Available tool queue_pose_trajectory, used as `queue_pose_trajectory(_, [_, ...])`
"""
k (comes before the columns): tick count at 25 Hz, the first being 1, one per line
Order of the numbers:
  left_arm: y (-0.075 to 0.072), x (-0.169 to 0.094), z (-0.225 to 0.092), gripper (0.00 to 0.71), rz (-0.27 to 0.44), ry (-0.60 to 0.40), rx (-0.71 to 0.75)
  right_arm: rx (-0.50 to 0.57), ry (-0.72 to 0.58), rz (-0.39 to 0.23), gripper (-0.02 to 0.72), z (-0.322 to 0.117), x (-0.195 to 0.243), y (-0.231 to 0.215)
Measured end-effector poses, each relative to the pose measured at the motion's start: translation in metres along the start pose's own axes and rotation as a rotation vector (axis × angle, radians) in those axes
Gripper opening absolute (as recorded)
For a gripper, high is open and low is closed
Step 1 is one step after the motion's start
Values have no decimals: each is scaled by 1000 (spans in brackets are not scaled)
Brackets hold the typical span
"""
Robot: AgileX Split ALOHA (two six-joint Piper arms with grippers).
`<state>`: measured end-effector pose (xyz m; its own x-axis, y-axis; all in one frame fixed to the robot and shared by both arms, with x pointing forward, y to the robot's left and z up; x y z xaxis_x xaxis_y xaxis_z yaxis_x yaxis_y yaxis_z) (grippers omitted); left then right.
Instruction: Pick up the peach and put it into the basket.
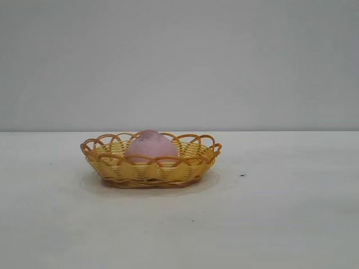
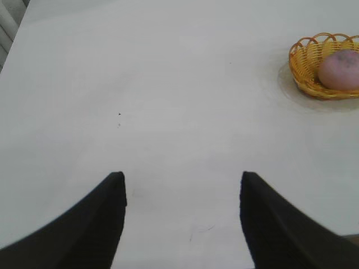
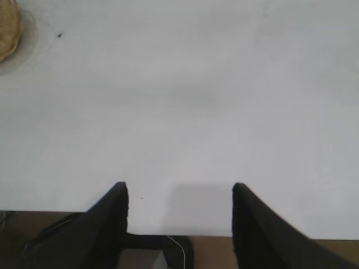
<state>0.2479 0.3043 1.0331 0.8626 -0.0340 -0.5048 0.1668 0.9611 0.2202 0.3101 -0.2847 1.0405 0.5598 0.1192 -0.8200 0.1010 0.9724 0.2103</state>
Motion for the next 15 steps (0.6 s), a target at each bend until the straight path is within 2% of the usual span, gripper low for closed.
queue_pose_trajectory(4, [0,0,0,389,0,0,-2,-12,-90,12,379,-25,1,-8])
queue_pose_trajectory(12, [0,0,0,389,0,0,-2,-37,-376,86,379,-52,-28,-14])
queue_pose_trajectory(14, [0,0,0,389,6,3,-6,-41,-407,90,379,-55,-30,-15])
queue_pose_trajectory(15, [0,0,0,389,16,5,-12,-41,-410,89,340,-56,-31,-15])
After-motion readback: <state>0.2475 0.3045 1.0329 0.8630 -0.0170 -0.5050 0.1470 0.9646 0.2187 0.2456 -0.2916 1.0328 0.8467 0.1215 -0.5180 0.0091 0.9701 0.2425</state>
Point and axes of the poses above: a point on each arm's last joint axis where the gripper is mounted, x pointing out along that axis toward the gripper, y along the wrist's bending axis when the last joint is at zero, z = x × y, the point moved 2 cm from there along x, pointing out along that axis toward the gripper, and after that the axes turned 14 degrees about x, right-handed, at the moved point
